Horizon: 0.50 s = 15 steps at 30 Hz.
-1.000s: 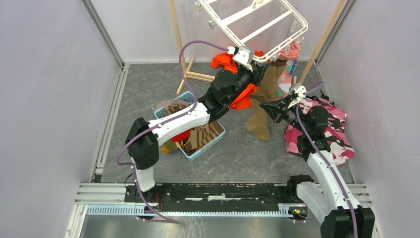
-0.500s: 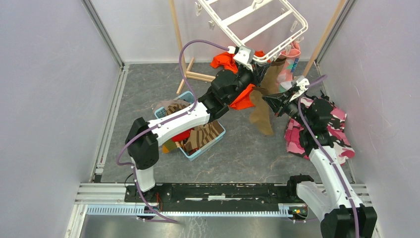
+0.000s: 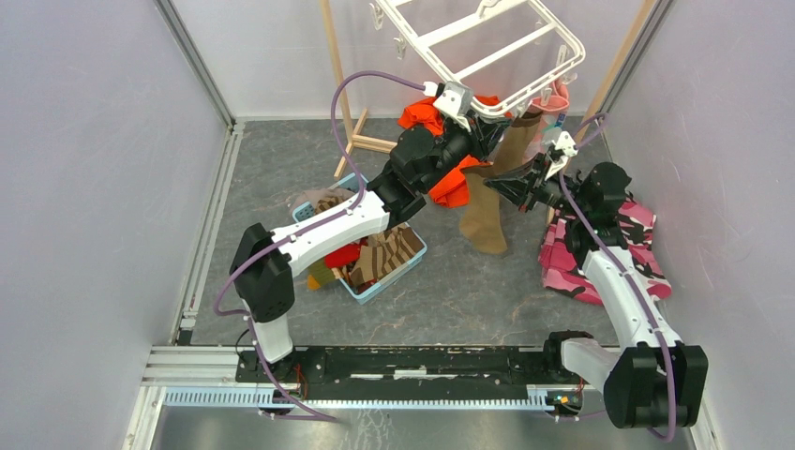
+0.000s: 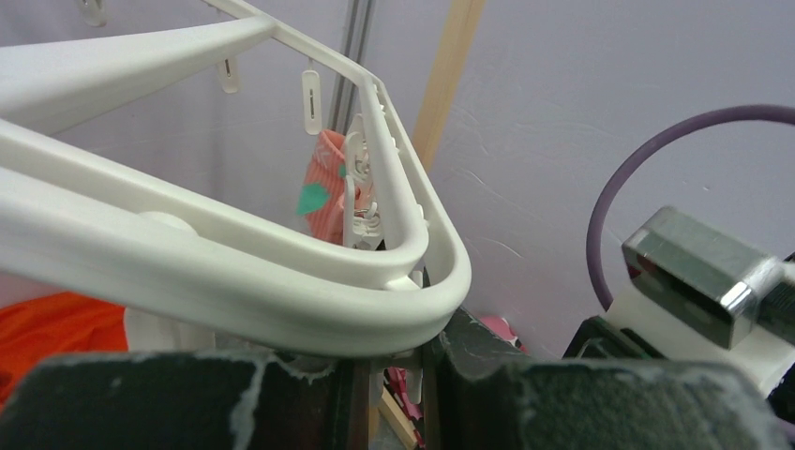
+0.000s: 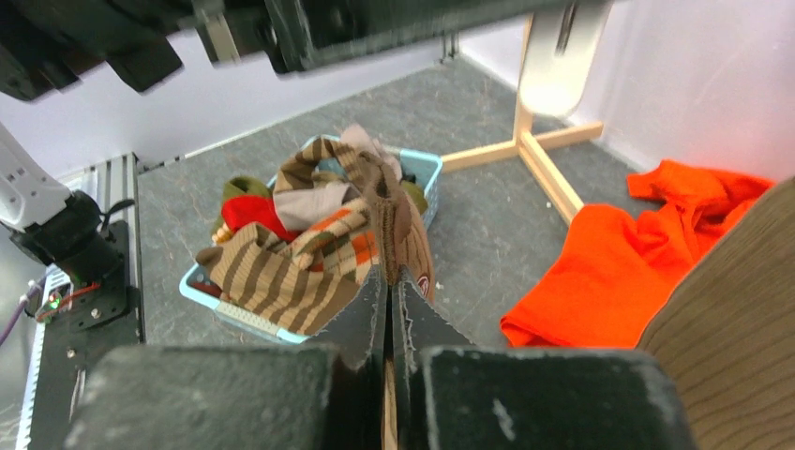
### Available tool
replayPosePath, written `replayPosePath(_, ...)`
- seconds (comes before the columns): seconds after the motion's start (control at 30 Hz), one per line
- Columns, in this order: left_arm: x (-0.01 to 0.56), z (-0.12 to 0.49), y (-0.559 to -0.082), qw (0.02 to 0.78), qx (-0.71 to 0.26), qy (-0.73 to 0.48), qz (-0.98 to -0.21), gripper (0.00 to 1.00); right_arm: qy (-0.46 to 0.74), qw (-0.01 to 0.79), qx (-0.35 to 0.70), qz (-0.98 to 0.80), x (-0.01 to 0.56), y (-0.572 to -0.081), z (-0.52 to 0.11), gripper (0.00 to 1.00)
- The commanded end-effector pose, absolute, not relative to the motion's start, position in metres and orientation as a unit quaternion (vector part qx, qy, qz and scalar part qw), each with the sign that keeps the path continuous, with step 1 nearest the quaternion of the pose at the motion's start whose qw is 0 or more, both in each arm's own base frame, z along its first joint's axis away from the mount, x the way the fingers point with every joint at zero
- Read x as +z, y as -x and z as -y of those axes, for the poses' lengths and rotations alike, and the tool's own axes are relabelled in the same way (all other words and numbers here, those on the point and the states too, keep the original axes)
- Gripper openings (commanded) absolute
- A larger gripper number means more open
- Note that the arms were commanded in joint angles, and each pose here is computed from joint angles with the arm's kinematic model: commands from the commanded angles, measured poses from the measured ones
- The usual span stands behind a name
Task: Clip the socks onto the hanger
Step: Open the clamp at the hanger.
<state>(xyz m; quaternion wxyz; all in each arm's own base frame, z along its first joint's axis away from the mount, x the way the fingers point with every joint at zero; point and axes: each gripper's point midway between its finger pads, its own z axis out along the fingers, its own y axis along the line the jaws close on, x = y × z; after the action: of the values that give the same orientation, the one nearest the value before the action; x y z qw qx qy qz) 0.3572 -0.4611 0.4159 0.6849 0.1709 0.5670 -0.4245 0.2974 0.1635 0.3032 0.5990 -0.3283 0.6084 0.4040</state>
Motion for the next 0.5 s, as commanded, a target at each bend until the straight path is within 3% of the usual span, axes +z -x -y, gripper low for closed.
replayPosePath(0.0,0.452,0.449,-0.344,0.687,-0.468,-0.155,-0.534,0.02,0.336,0.634,0.419,-0.556,0.343,-0.295,-0.164,0.0)
replayPosePath(0.47,0.457,0.445,-0.338,0.671,-0.509,-0.159,-0.515,0.02,0.27,0.635,0.479,-0.542,0.353,-0.306,-0.156,0.0)
